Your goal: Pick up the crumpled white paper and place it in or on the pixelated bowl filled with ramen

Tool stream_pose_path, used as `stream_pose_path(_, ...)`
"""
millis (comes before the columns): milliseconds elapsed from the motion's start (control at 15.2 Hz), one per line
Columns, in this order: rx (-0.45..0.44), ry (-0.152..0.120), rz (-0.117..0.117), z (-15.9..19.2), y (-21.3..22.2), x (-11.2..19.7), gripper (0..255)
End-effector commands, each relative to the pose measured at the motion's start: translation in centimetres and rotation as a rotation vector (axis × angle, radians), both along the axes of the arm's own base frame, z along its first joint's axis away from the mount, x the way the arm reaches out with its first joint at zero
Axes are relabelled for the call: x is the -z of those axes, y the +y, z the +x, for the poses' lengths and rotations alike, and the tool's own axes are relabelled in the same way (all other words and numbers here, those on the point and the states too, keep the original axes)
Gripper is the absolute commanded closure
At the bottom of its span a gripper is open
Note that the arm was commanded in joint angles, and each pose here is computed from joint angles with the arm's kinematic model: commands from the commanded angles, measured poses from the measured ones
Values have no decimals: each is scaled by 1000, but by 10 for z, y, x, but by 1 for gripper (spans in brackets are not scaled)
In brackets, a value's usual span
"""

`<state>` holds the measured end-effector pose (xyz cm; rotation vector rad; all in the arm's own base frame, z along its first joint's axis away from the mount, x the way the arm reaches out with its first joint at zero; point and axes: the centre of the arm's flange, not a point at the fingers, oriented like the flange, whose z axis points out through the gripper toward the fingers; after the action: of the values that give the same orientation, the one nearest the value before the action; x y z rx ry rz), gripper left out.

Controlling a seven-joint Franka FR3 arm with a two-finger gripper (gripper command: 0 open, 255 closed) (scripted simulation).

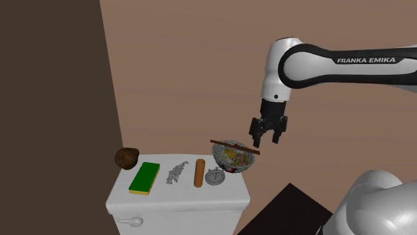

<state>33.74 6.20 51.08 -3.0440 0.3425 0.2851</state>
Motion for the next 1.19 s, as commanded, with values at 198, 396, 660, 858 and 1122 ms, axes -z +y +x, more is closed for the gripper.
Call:
stream_pose_path(198,42,-14,-26,34,57,15,0)
stream_pose_path(396,65,-22,-43,55,89,26,0)
stream_pose_path(660,97,-32,-65,85,131,41,0)
stream_pose_path(858,121,-40,-81,108,162,52,0)
stream_pose_path(1122,152,-50,-103,141,202,68,0)
